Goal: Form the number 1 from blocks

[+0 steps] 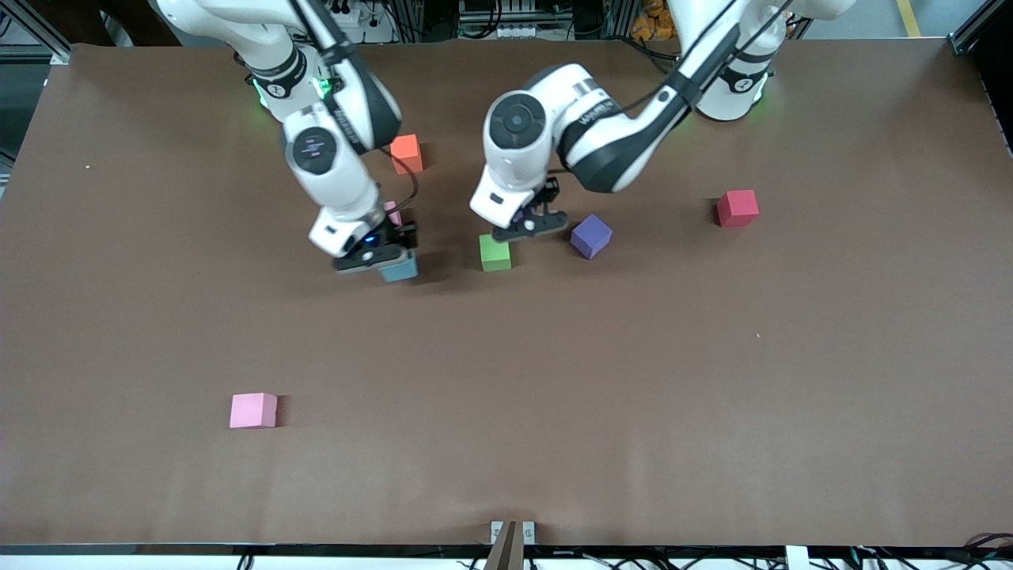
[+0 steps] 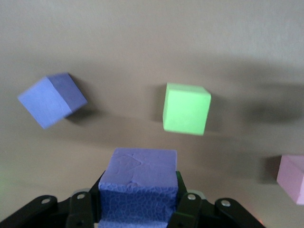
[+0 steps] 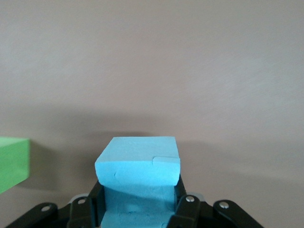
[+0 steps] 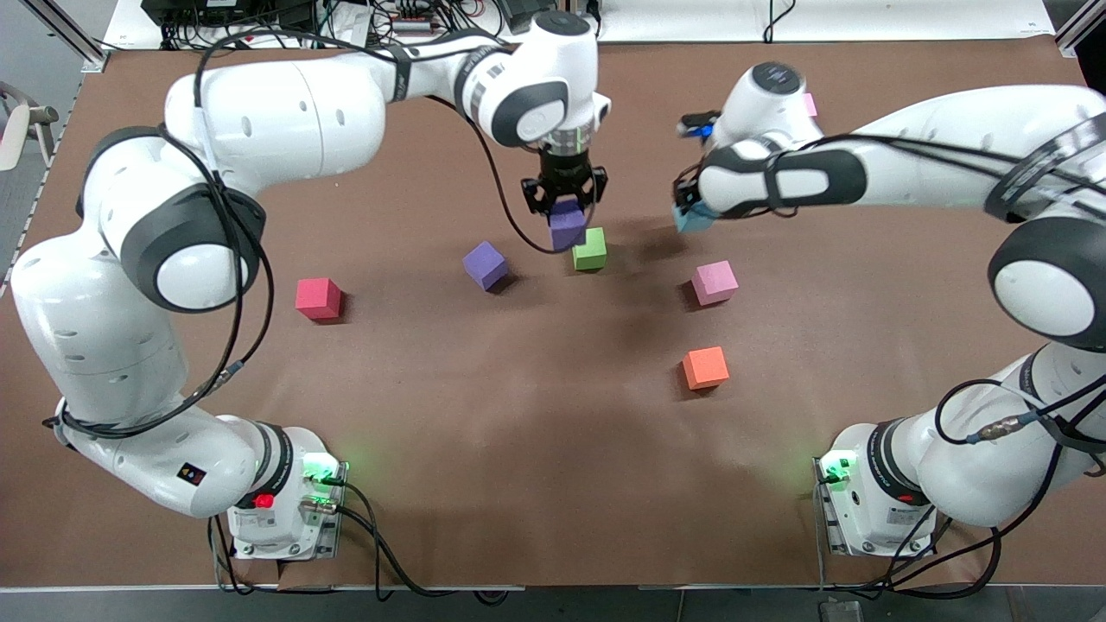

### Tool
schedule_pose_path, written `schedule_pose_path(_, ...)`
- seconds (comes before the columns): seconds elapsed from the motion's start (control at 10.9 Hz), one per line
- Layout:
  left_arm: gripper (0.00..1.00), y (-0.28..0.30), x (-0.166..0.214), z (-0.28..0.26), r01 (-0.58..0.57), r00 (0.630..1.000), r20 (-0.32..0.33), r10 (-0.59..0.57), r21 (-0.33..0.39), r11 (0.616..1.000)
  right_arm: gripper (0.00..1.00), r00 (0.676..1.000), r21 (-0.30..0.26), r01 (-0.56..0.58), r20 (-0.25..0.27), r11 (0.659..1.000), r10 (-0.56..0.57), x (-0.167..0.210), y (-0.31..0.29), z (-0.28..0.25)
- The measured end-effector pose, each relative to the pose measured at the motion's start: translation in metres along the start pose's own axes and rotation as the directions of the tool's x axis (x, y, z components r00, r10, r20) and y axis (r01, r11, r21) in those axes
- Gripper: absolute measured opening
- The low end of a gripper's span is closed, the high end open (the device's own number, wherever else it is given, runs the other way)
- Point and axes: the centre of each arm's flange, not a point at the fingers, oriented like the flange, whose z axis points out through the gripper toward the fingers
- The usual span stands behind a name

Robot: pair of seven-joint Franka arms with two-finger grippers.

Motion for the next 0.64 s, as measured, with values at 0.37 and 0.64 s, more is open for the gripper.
schedule_pose_path(0.37,0.55,0.034,-0.055,0.037,0.009,1.0,0.005,-0.009,-0.014,1.0,0.57,0.998,-0.001,-0.043,-0.04,0.999,0.043,0.026,0.063,-0.017)
schedule_pose_path(0.64,0.55,0.045,-0.062,0.067,0.014,1.0,-0.006,-0.014,-0.076,0.997,0.57,0.994,0.008,-0.061,-0.088,0.998,0.061,0.045,0.071,-0.037)
